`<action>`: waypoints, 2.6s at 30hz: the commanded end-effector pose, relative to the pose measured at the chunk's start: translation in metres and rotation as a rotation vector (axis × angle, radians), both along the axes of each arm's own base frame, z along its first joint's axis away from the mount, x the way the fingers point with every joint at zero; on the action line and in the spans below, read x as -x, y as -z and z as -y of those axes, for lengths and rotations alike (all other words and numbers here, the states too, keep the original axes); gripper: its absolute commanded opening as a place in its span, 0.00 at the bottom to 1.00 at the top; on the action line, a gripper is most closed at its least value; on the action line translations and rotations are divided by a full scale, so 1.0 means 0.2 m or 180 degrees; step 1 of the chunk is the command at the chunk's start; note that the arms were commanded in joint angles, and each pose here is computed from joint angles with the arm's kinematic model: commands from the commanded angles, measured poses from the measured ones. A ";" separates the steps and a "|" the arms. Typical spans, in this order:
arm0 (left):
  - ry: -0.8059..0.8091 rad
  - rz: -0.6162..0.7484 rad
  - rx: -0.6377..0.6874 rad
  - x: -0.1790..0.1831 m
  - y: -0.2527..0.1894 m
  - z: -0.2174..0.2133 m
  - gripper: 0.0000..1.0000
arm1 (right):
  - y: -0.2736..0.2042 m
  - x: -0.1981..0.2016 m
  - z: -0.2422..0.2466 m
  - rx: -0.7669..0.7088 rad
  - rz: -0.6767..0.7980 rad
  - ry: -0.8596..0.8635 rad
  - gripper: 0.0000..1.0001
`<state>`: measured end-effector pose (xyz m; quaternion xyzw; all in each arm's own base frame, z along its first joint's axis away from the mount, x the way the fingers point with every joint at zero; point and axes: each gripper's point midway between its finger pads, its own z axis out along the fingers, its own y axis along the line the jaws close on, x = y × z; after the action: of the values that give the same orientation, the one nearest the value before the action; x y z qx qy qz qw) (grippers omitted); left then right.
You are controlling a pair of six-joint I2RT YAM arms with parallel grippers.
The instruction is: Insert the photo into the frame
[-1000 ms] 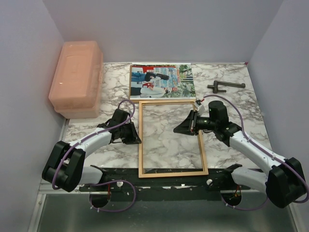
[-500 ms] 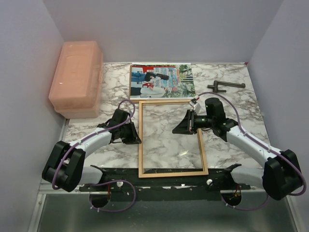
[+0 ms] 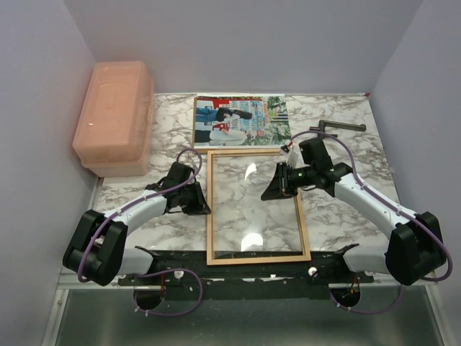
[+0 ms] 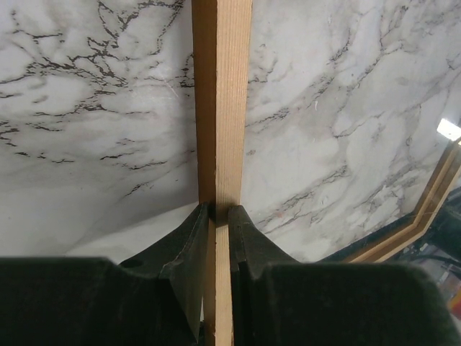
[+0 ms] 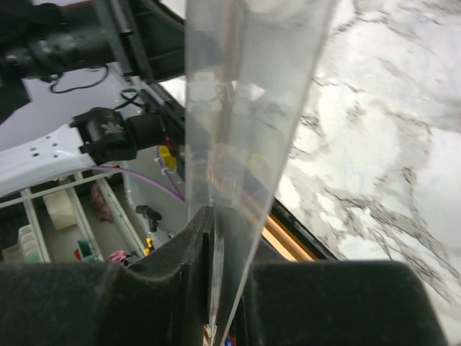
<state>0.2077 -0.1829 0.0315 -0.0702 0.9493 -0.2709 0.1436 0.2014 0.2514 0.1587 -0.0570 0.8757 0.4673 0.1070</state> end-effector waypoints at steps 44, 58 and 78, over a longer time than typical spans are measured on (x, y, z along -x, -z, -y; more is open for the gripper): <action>0.0039 -0.0342 -0.0518 0.14 0.19 -0.13 0.17 | 0.40 -0.05 0.15 0.0936 -0.0075 0.0141 0.82; 0.0040 -0.0333 -0.0510 0.14 0.18 -0.13 0.17 | 0.48 -0.04 0.29 0.1508 -0.0229 0.0451 1.00; 0.0059 -0.0347 -0.0518 0.14 0.19 -0.13 0.17 | 0.56 -0.02 0.49 0.2211 -0.0346 0.0780 1.00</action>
<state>0.2080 -0.1836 0.0313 -0.0672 0.9502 -0.2695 0.1411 0.2065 0.1672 0.0497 0.0240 0.9800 0.1752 0.0908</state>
